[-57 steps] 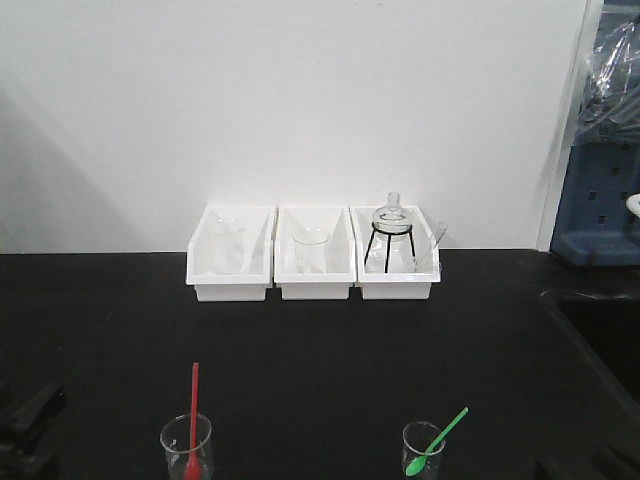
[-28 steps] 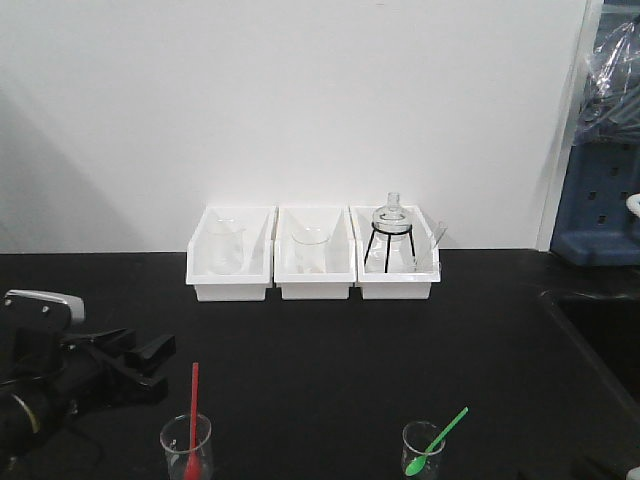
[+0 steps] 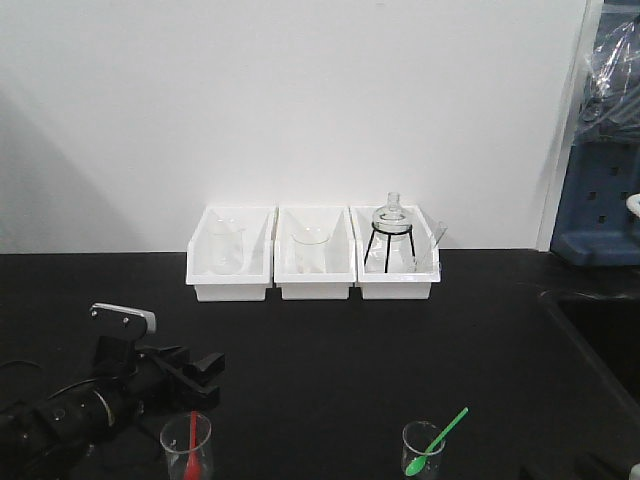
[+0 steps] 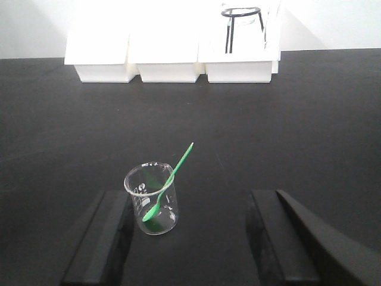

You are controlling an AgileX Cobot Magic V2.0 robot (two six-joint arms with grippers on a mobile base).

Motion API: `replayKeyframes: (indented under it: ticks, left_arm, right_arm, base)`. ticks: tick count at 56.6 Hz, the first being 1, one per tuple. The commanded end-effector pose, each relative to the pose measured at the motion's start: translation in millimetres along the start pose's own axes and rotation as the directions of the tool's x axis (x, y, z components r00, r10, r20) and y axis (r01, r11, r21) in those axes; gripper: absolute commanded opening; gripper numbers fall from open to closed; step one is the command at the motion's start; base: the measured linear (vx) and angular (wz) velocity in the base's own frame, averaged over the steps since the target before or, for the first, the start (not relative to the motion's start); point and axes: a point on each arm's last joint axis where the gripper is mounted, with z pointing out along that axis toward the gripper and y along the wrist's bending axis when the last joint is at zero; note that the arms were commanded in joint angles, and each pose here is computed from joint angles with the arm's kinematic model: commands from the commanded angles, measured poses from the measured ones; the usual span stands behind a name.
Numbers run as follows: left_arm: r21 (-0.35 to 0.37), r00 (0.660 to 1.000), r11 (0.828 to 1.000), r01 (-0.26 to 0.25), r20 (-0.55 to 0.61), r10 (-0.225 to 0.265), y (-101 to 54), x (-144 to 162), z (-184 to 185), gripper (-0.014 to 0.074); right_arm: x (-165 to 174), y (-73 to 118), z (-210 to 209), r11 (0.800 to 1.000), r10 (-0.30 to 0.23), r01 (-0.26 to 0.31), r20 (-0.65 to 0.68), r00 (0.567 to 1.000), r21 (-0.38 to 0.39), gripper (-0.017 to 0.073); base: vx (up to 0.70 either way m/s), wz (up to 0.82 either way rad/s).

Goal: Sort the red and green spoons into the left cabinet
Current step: 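Move the left gripper to the red spoon in the beaker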

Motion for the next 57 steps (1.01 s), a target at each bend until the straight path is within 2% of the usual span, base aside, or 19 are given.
replayKeyframes:
  ticks: [1,13,27,41,57]
  left_arm:
    - [0.039,0.993,0.999,0.006,0.117,-0.01,-6.1,-23.3,-1.1,0.0475]
    - [0.037,0.996,0.999,0.018,0.083,-0.021,-2.7,-9.2,6.4,0.0475]
    - [0.052,0.994,0.998,0.018,0.106,-0.024,-3.9,-10.8,6.6,0.0462]
    - [0.061,0.992,0.998,0.017,0.121,-0.025,-4.3,-12.2,6.3,0.037]
    - [0.06,0.992,0.998,0.017,0.121,-0.024,-4.3,-12.1,6.3,0.0235]
  right_arm:
    - [-16.7,0.9,1.7,1.0,-0.003,0.004,0.119,0.993,-0.015,0.0477]
    - [-16.7,0.9,1.7,1.0,-0.003,0.004,0.119,0.993,-0.015,0.0477]
    - [-17.4,0.9,2.3,1.0,-0.004,0.006,0.12,0.993,-0.016,0.0477]
    - [-30.0,0.6,24.7,0.993,-0.082,0.09,0.1,0.992,-0.073,0.0477]
    - [-26.3,-4.9,51.6,0.992,-0.048,0.062,0.121,0.991,-0.113,0.0477]
  base:
    - [0.0,0.0]
    - [0.0,0.0]
    - [0.0,0.0]
    - [0.0,0.0]
    - [0.0,0.0]
